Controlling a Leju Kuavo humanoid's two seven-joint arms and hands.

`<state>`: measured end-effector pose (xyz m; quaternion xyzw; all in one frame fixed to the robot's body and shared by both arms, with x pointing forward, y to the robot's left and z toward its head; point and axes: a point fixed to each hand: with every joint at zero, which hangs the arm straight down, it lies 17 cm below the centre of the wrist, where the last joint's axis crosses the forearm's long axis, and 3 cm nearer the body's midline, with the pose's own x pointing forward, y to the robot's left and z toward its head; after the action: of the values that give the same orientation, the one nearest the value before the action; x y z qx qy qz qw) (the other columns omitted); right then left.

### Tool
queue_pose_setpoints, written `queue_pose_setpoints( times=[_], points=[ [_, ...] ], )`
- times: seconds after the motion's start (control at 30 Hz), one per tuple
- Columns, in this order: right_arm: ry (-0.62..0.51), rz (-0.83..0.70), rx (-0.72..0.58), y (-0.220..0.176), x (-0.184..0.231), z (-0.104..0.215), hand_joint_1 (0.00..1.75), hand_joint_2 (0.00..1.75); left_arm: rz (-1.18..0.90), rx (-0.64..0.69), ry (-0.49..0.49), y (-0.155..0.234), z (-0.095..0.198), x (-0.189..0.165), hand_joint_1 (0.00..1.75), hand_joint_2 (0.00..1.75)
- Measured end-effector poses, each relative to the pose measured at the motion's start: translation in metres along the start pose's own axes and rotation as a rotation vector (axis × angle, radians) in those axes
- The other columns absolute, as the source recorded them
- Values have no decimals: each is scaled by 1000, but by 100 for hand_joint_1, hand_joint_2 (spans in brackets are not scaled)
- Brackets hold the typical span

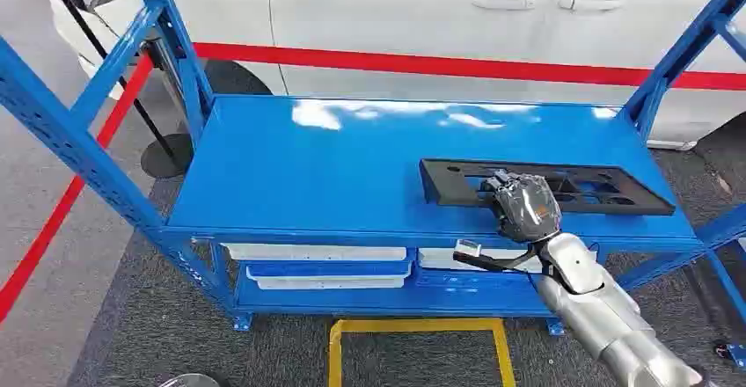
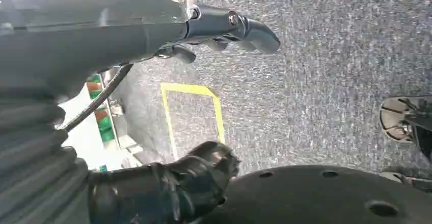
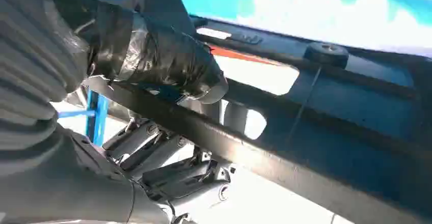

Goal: Take the parts from the cabinet and place them on the table.

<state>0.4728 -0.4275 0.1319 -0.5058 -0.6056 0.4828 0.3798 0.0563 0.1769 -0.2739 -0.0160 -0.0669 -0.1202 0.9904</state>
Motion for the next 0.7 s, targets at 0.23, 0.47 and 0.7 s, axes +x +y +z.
queue_pose_setpoints(
  times=[0.23, 0.47, 0.7],
  points=[
    [-33, 45, -39, -13, 14, 8, 175, 175, -14, -1, -9, -1, 0, 3, 0, 175],
    [-36, 63, -13, -9, 14, 10, 175, 175, -20, 2, -14, 2, 0, 5, 0, 175],
    [-34, 59, -10, -6, 14, 10, 175, 175, -20, 5, -7, 2, 0, 3, 0, 175]
  ],
)
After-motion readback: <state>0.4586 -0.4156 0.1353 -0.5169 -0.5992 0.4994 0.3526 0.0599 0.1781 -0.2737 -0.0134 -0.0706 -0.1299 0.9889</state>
